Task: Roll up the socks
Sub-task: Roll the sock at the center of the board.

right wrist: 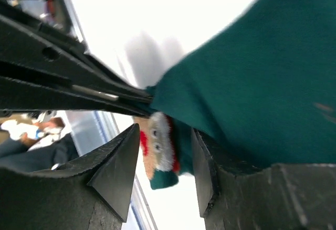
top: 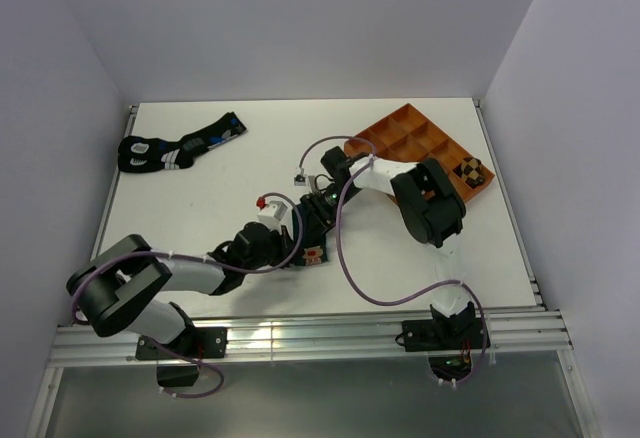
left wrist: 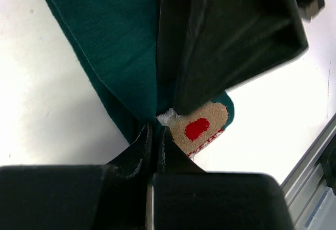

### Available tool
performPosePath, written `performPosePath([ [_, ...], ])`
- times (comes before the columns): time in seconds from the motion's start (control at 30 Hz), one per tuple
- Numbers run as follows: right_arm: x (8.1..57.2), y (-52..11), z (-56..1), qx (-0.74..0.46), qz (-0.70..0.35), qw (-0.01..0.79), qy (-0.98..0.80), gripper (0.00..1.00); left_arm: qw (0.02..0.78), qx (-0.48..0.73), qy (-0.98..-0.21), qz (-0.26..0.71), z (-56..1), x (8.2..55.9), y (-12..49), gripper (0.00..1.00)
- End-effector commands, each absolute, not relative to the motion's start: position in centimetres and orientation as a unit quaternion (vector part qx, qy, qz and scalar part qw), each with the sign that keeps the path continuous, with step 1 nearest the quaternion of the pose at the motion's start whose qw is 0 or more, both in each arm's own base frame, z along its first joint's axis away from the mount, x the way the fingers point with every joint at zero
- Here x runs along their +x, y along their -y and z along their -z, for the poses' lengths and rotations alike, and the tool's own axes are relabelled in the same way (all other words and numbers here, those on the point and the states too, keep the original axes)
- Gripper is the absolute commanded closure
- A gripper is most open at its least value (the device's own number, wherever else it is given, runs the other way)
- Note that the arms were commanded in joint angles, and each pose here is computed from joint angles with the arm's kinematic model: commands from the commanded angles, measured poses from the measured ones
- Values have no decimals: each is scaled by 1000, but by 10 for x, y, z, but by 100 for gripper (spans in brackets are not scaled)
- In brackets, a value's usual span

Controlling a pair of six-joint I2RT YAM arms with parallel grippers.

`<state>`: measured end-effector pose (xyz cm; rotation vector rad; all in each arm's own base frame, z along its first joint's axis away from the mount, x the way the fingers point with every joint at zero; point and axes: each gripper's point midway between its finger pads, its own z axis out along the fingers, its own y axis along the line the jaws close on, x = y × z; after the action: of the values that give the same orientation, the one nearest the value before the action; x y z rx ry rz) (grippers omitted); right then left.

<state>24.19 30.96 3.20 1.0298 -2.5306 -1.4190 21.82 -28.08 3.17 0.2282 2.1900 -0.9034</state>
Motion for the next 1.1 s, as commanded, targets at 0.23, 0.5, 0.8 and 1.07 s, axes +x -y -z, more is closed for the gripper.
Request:
performPosePath([
  [0.23,299,-302,-55,328,388,-87,857,49,319,23,-898,303,-13,187,254,100],
  [0.5,320,-298,-72,325,349,-134,868,41,323,23,-896,305,-22,186,256,100],
  [0.8,326,-292,-36,330,296,-117,889,37,322,24,-894,311,-23,184,263,100],
  [1.07,319,-306,-22,354,286,-110,884,36,316,29,-896,311,-21,184,267,100],
])
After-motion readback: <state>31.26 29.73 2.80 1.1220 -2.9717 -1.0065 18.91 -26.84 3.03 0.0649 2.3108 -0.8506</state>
